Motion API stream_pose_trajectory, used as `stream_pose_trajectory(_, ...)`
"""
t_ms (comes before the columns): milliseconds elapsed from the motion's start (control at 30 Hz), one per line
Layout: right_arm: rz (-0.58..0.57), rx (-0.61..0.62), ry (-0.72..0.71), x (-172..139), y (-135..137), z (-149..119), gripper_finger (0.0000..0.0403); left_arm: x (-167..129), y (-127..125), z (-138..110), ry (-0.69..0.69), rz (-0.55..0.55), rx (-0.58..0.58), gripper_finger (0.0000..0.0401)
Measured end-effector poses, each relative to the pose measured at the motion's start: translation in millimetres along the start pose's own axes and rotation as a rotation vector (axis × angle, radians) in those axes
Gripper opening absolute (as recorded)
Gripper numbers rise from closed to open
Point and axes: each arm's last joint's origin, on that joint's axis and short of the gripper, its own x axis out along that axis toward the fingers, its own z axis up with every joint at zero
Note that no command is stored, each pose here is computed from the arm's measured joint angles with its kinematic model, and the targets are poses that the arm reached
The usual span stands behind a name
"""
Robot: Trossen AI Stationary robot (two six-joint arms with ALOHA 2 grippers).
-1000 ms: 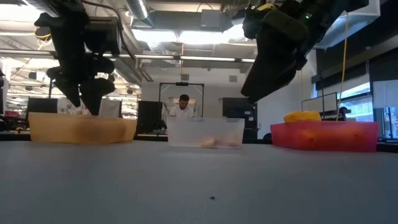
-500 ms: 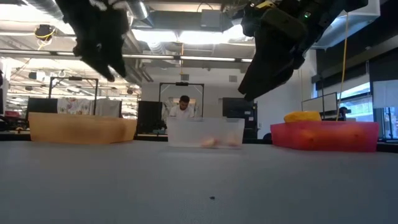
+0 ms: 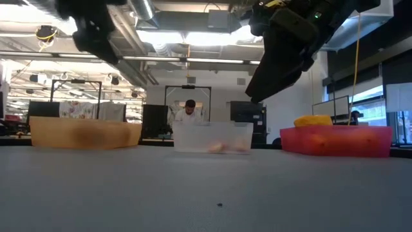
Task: Sort produce into baskets
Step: Put the mushroom into the transparent bin
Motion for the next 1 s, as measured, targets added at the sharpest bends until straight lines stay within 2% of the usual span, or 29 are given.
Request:
stream_pose_trajectory(267,0.003,-0.009,-0.009,0.0,0.4,0.9,0.0360,6.5,-32.0,-30.2,0.104,-0.055,0.061,0.0357)
stream_pose_trajectory(533,0.004,-0.013,-0.009,0.0,0.5,0.9,0.0360,19.6,-55.3,-60.4,0.252,-0.070,0.021,0.0357)
stream_pose_trajectory(767,0.005,-0.017,-0.009,0.0,0.5,0.9,0.0360,20.6,-67.2,-86.9,0.539,-0.116,-0.092,0.0356)
stream_pose_trajectory(1000,0.006,-0.014,-0.010,0.0,0.6,1.1,0.0360,10.8,-66.2,-104.0,0.779,0.005,-0.358,0.0356)
